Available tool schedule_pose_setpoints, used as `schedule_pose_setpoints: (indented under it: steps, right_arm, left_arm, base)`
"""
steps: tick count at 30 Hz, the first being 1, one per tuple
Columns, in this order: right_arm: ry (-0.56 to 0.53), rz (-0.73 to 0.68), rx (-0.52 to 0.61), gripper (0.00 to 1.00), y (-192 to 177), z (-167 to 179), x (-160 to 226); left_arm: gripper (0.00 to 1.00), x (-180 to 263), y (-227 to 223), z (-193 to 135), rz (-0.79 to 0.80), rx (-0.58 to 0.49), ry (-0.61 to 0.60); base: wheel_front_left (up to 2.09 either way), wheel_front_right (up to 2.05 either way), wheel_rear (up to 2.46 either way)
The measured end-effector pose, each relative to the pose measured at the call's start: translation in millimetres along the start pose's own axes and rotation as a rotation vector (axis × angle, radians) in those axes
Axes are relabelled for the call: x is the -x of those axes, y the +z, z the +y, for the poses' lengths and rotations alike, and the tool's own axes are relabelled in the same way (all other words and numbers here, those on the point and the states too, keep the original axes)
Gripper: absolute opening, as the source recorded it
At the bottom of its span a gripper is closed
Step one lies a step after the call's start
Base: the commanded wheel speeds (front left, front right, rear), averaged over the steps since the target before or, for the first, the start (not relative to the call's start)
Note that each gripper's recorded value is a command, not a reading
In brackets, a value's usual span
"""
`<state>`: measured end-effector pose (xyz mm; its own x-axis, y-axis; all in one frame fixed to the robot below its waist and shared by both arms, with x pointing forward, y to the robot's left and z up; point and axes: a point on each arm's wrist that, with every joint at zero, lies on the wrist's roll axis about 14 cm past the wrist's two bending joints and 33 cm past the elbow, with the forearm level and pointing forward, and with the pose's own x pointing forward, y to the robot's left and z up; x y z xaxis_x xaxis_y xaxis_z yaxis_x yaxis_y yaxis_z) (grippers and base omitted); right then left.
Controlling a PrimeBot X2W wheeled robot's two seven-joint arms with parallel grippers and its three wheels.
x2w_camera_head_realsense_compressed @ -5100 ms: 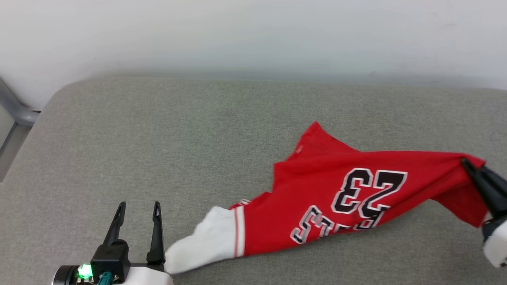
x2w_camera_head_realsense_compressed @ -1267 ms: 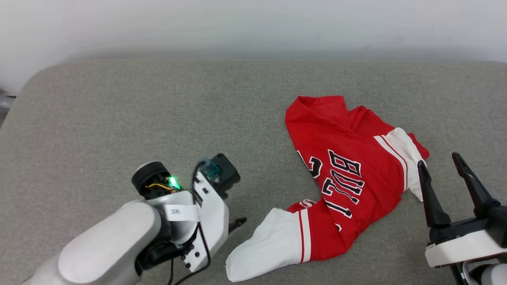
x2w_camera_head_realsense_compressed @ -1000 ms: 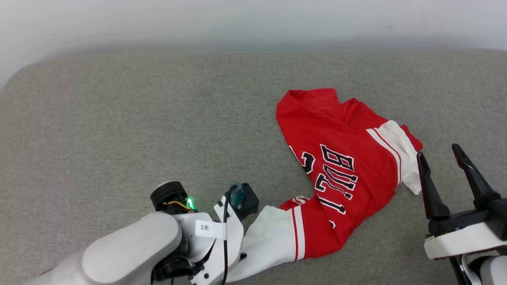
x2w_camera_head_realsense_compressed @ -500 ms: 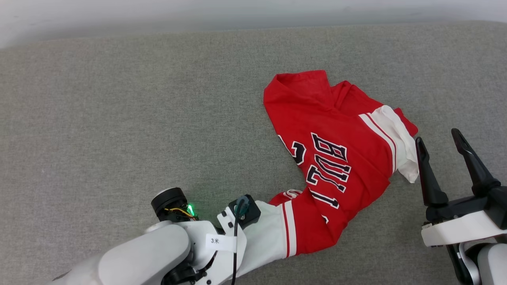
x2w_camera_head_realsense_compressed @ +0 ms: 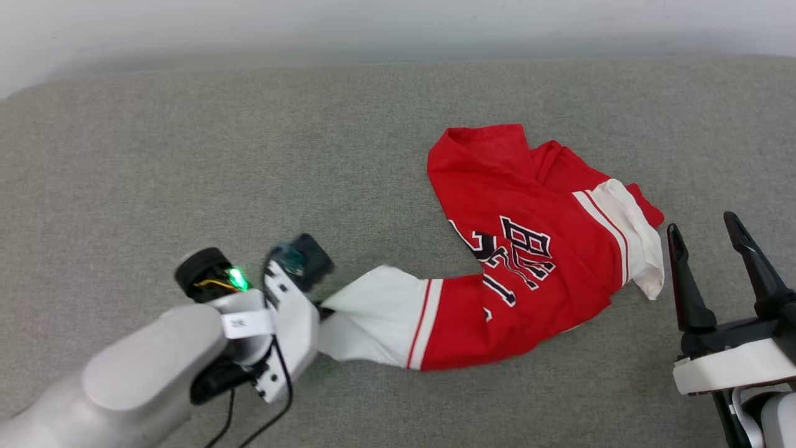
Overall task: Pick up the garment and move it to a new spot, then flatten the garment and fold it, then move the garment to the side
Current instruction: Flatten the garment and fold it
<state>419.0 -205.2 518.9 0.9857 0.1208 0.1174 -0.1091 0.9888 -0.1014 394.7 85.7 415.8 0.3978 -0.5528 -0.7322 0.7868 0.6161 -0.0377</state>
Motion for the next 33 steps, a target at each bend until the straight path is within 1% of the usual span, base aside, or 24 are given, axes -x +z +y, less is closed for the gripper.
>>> schedule_pose_setpoints:
  steps: [5, 9, 11, 14, 16, 19, 23, 24, 25, 28, 33]
  right_arm:
    - [0.001, 0.003, -0.001, 1.0, -1, 0, 1]
    - [-0.001, 0.011, 0.003, 1.0, -4, -1, 2]
    - [-0.006, 0.017, 0.006, 1.0, -5, -3, 2]
    - [-0.014, 0.029, 0.014, 1.0, -9, -8, 4]
    - [-0.018, 0.036, 0.017, 1.0, -11, -10, 6]
    - [-0.023, 0.046, 0.023, 1.0, -13, -13, 8]
    - [-0.022, 0.045, 0.032, 1.0, -12, -15, 9]
    - [-0.021, 0.041, 0.036, 1.0, -10, -15, 9]
    - [-0.018, 0.035, 0.041, 1.0, -7, -16, 8]
    - [-0.008, -0.001, 0.06, 1.0, 6, -17, 6]
    - [0.019, -0.092, 0.127, 1.0, 41, -21, 3]
  left_arm:
    - [0.0, 18, -3, 46, -0.051, 0.077, 0.134]
    - [0.0, 29, -19, 83, -0.04, 0.143, 0.245]
    - [0.0, 32, -27, 97, -0.032, 0.164, 0.29]
    - [0.0, 35, -40, 116, -0.029, 0.234, 0.349]
    - [0.0, 36, -53, 126, -0.011, 0.26, 0.387]
    - [0.0, 32, -70, 132, 0.015, 0.298, 0.417]
    - [0.0, 25, -74, 132, -0.012, 0.323, 0.431]
    - [0.41, 24, -71, 131, -0.031, 0.323, 0.431]
    - [1.0, 24, -67, 130, -0.062, 0.315, 0.436]
    - [1.0, 29, -49, 131, -0.17, 0.272, 0.463]
    - [1.0, 58, -12, 142, -0.408, 0.224, 0.572]
  base:
    - [0.0, 0.0, 0.0]
    - [0.0, 0.0, 0.0]
    - [0.0, 0.0, 0.0]
    - [0.0, 0.0, 0.0]
    - [0.0, 0.0, 0.0]
    - [0.0, 0.0, 0.0]
    - [0.0, 0.0, 0.0]
    - [0.0, 0.0, 0.0]
    - [0.0, 0.0, 0.0]
    - [0.0, 0.0, 0.0]
    - [0.0, 0.0, 0.0]
